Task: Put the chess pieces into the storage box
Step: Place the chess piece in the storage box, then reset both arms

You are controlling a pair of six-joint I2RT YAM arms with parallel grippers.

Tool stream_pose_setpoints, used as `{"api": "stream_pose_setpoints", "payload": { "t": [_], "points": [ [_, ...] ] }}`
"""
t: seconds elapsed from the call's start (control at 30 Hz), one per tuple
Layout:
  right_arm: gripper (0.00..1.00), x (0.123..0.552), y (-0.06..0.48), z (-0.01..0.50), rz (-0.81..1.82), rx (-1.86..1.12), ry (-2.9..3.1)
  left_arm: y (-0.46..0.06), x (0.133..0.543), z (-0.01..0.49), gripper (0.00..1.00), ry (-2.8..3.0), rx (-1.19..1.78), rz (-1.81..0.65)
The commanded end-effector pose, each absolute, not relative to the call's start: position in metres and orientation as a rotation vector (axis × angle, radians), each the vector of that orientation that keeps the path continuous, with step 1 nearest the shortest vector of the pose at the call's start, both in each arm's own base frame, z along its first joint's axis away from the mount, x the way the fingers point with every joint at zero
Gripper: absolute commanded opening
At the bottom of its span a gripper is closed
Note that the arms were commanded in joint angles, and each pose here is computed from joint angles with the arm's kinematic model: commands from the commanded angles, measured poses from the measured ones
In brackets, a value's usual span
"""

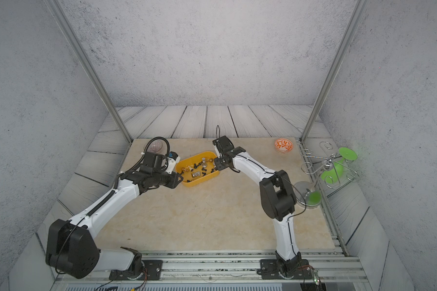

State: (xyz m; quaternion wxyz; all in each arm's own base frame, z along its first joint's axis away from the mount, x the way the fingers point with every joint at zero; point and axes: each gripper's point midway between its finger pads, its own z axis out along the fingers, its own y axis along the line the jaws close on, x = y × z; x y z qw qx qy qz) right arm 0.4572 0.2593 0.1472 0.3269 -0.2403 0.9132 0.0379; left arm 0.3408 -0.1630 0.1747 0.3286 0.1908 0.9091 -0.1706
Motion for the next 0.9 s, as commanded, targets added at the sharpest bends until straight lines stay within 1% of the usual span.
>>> {"api": "stream_pose_setpoints", "payload": {
  "t": [0.0, 0.13, 0.17, 0.23, 0.3, 0.33, 0.4, 0.53, 0.63, 0.7, 0.77, 0.87],
  "points": [
    [0.48, 0.457, 0.217, 0.210, 0.081, -0.457, 2.252, -0.148, 0.346, 0.185, 0.33, 2.326, 0.421, -0.386],
    [0.53, 0.439, 0.160, 0.214, 0.011, -0.324, 2.234, -0.131, 0.349, 0.186, 0.34, 2.290, 0.352, -0.320],
    [0.55, 0.433, 0.145, 0.213, -0.007, -0.288, 2.230, -0.125, 0.350, 0.186, 0.34, 2.280, 0.326, -0.294],
    [0.62, 0.423, 0.118, 0.208, -0.046, -0.225, 2.223, -0.110, 0.351, 0.187, 0.36, 2.257, 0.275, -0.230],
    [0.72, 0.411, 0.091, 0.196, -0.090, -0.174, 2.225, -0.092, 0.353, 0.188, 0.38, 2.217, 0.217, -0.142],
    [0.74, 0.406, 0.082, 0.190, -0.099, -0.165, 2.228, -0.085, 0.353, 0.187, 0.38, 2.197, 0.199, -0.107],
    [0.84, 0.396, 0.066, 0.176, -0.108, -0.150, 2.232, -0.063, 0.355, 0.187, 0.40, 2.143, 0.132, -0.016],
    [0.99, 0.383, 0.039, 0.152, -0.134, -0.069, 2.210, -0.013, 0.350, 0.182, 0.44, 2.059, -0.069, 0.195],
    [0.99, 0.382, 0.023, 0.132, -0.169, -0.038, 2.167, 0.017, 0.342, 0.169, 0.46, 1.992, -0.182, 0.301],
    [0.99, 0.383, 0.011, 0.114, -0.246, -0.040, 2.135, 0.033, 0.338, 0.157, 0.46, 1.947, -0.301, 0.301],
    [0.99, 0.386, 0.003, 0.100, -0.286, -0.024, 2.113, 0.040, 0.338, 0.144, 0.46, 1.943, -0.345, 0.312],
    [0.99, 0.394, 0.001, 0.103, -0.283, -0.014, 2.098, 0.043, 0.343, 0.125, 0.46, 1.998, -0.339, 0.346]
  ]
}}
